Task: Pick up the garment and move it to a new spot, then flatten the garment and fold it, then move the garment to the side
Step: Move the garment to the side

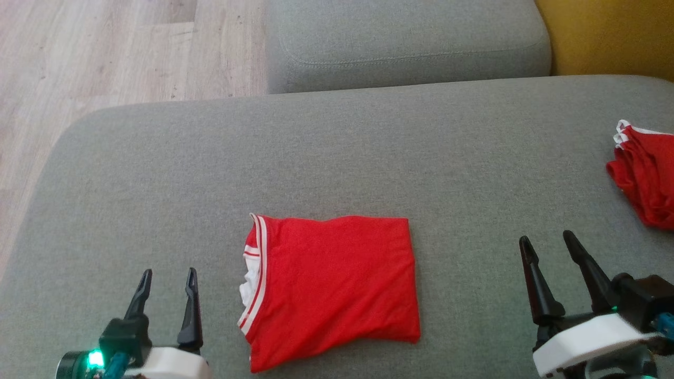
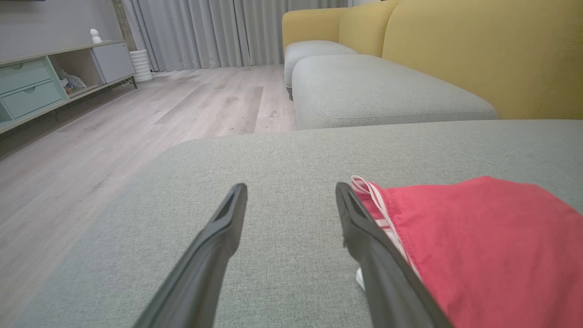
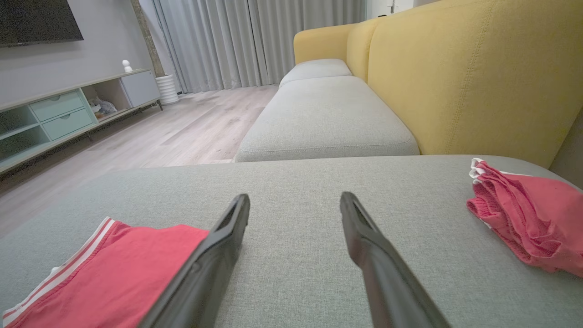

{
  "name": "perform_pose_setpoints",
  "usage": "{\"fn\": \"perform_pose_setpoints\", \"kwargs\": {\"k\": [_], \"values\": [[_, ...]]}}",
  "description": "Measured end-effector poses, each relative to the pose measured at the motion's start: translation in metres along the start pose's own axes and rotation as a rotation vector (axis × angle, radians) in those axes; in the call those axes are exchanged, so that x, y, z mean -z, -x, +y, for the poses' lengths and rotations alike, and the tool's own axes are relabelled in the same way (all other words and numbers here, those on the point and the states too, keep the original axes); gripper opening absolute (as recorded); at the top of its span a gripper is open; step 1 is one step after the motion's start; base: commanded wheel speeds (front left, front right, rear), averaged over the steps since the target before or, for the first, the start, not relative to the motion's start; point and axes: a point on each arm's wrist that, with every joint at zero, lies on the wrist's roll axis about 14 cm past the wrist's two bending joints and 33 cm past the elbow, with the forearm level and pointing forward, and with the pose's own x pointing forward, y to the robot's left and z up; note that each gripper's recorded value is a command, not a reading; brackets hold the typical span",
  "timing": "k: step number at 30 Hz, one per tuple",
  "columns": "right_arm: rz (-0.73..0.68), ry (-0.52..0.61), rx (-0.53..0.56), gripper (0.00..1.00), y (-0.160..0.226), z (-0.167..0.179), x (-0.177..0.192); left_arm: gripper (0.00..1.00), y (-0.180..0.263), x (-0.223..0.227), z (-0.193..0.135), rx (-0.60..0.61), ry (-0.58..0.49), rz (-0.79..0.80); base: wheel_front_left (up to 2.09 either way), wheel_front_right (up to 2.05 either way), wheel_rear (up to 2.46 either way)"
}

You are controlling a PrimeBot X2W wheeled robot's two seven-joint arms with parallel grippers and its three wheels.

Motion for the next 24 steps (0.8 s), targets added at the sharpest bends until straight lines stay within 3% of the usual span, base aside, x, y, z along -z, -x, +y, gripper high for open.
{"fn": "perform_pose_setpoints", "kwargs": {"k": [16, 24], "values": [[0.024, -0.012, 0.001, 1.0, -0.007, 0.0, 0.005, 1.0, -0.002, -0.001, 0.005, -0.016, -0.004, -0.01, 0.0, 0.0, 0.0], [0.209, -0.094, -0.1, 1.0, -0.033, 0.029, 0.063, 1.0, -0.02, -0.029, 0.012, -0.05, 0.0, -0.121, 0.0, 0.0, 0.0]]}}
